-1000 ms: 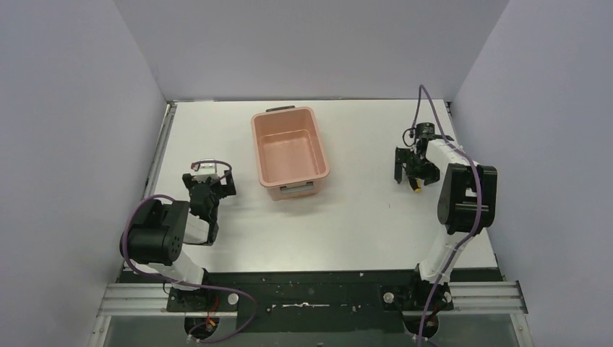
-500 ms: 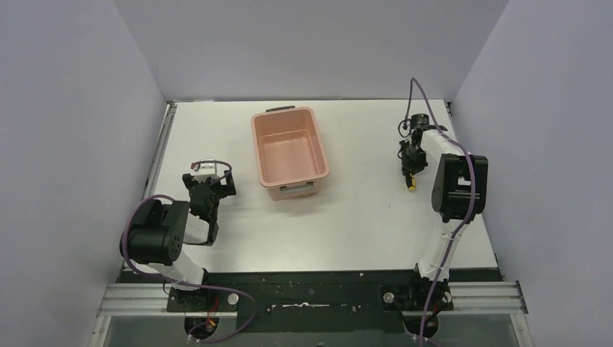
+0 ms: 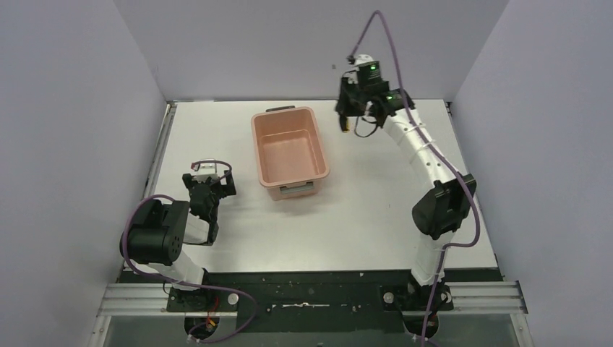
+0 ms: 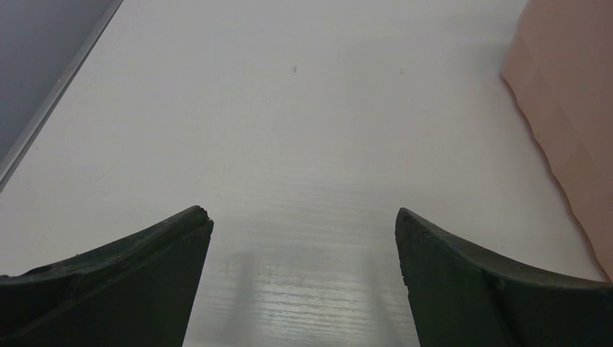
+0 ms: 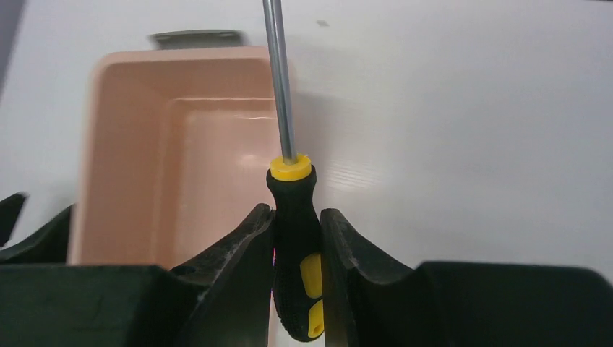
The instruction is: Put the screwdriver in the bin
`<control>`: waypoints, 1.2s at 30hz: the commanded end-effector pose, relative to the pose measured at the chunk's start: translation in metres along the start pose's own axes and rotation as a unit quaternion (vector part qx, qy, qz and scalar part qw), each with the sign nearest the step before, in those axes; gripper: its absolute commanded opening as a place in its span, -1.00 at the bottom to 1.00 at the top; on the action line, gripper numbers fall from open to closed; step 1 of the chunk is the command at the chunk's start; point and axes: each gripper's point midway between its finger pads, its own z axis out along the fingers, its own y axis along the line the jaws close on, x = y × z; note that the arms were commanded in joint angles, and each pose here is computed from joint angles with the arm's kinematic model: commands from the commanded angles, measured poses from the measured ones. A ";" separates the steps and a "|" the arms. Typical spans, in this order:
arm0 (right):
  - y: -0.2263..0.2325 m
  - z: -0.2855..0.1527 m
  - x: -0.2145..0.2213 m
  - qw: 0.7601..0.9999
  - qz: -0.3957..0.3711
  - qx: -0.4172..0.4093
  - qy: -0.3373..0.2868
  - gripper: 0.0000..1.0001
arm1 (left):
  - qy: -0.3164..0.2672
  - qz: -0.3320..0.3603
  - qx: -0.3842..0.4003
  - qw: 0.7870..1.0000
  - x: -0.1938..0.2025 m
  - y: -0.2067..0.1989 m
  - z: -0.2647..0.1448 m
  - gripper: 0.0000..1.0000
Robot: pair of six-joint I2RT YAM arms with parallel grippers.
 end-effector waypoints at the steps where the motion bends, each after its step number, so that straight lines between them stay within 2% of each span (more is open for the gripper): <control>1: 0.145 -0.013 -0.002 0.990 -0.025 -0.127 -0.056 -1.00 | -0.016 0.002 0.003 1.000 -0.009 0.000 0.001 0.95; 3: 0.171 0.006 0.020 0.991 -0.043 -0.123 -0.040 -1.00 | -0.016 0.002 0.004 1.000 -0.009 0.000 0.001 0.95; 6: 0.185 0.042 0.065 0.993 -0.063 -0.098 0.014 -1.00 | -0.016 0.001 0.004 1.000 -0.009 0.000 0.001 0.95; 11: 0.180 0.082 0.138 0.990 -0.104 -0.031 0.086 -1.00 | -0.016 0.001 0.004 1.000 -0.009 0.000 0.001 0.95; 17: 0.162 0.106 0.184 0.987 -0.111 0.003 0.114 -0.99 | -0.016 0.001 0.004 1.000 -0.009 -0.001 0.001 0.95; 21: 0.155 0.119 0.202 0.984 -0.118 0.017 0.130 -0.58 | -0.016 0.001 0.004 1.000 -0.009 0.000 0.001 0.95; 24: 0.153 0.120 0.199 0.985 -0.116 0.024 0.124 -0.03 | -0.016 0.001 0.004 1.000 -0.009 0.000 0.001 0.95; 25: 0.154 0.119 0.194 0.986 -0.114 0.024 0.119 0.08 | -0.016 0.002 0.005 1.000 -0.009 -0.001 0.001 0.95; 30: 0.168 0.092 0.149 0.991 -0.108 0.009 0.073 0.15 | -0.016 0.001 0.004 1.000 -0.009 0.000 0.001 0.95; 36: 0.189 0.023 0.071 0.993 -0.114 -0.039 -0.011 0.23 | -0.016 0.002 0.004 1.000 -0.009 0.000 0.001 0.95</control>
